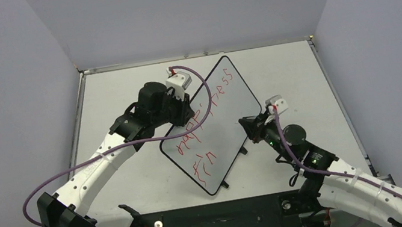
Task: Write a sentence on the whiteboard
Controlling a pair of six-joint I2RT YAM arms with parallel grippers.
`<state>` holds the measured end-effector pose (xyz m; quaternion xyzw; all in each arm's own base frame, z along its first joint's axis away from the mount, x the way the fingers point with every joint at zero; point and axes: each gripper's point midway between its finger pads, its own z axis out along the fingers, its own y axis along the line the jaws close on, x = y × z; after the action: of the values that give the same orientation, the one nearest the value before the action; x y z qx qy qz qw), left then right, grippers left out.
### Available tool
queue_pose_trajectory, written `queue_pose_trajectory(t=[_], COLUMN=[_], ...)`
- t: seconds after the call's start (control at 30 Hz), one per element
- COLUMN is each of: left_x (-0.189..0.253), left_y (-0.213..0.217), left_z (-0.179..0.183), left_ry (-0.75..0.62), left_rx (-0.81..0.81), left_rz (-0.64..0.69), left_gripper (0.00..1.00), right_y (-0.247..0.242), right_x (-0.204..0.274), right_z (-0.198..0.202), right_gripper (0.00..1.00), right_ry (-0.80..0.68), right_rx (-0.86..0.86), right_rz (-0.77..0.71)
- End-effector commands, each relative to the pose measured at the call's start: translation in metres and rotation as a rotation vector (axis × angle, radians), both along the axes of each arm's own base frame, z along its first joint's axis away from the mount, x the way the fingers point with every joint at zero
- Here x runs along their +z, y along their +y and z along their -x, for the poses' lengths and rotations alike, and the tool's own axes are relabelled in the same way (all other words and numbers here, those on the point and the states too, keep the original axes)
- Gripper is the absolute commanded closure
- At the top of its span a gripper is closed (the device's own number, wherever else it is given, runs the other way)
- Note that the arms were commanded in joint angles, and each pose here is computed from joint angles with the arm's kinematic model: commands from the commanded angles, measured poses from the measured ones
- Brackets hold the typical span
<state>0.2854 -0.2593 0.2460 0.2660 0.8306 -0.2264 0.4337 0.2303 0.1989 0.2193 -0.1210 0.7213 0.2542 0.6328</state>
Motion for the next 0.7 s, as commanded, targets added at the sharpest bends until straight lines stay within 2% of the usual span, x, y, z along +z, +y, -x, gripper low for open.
queue_pose_trajectory(t=[0.0,0.17,0.5,0.67], left_x=[0.016,0.017,0.017,0.017], left_y=[0.011,0.011,0.012,0.011], left_z=[-0.010,-0.009,-0.009,-0.009], left_ry=[-0.112,-0.113,-0.110,-0.109], left_rx=[-0.001,-0.001,-0.001,-0.002], left_rz=[-0.037,-0.034,-0.037,-0.038], left_gripper=[1.00,1.00,1.00,1.00], right_y=[0.013,0.015,0.030,0.042], right_x=[-0.006,-0.018,-0.021,-0.025], right_z=[0.009,0.005,0.012,0.022], right_gripper=[1.00,1.00,1.00,1.00], right_ry=[0.133,0.223,0.249,0.263], right_rx=[0.180,0.240,0.316,0.364], right_rz=[-0.131,-0.174,-0.260,-0.253])
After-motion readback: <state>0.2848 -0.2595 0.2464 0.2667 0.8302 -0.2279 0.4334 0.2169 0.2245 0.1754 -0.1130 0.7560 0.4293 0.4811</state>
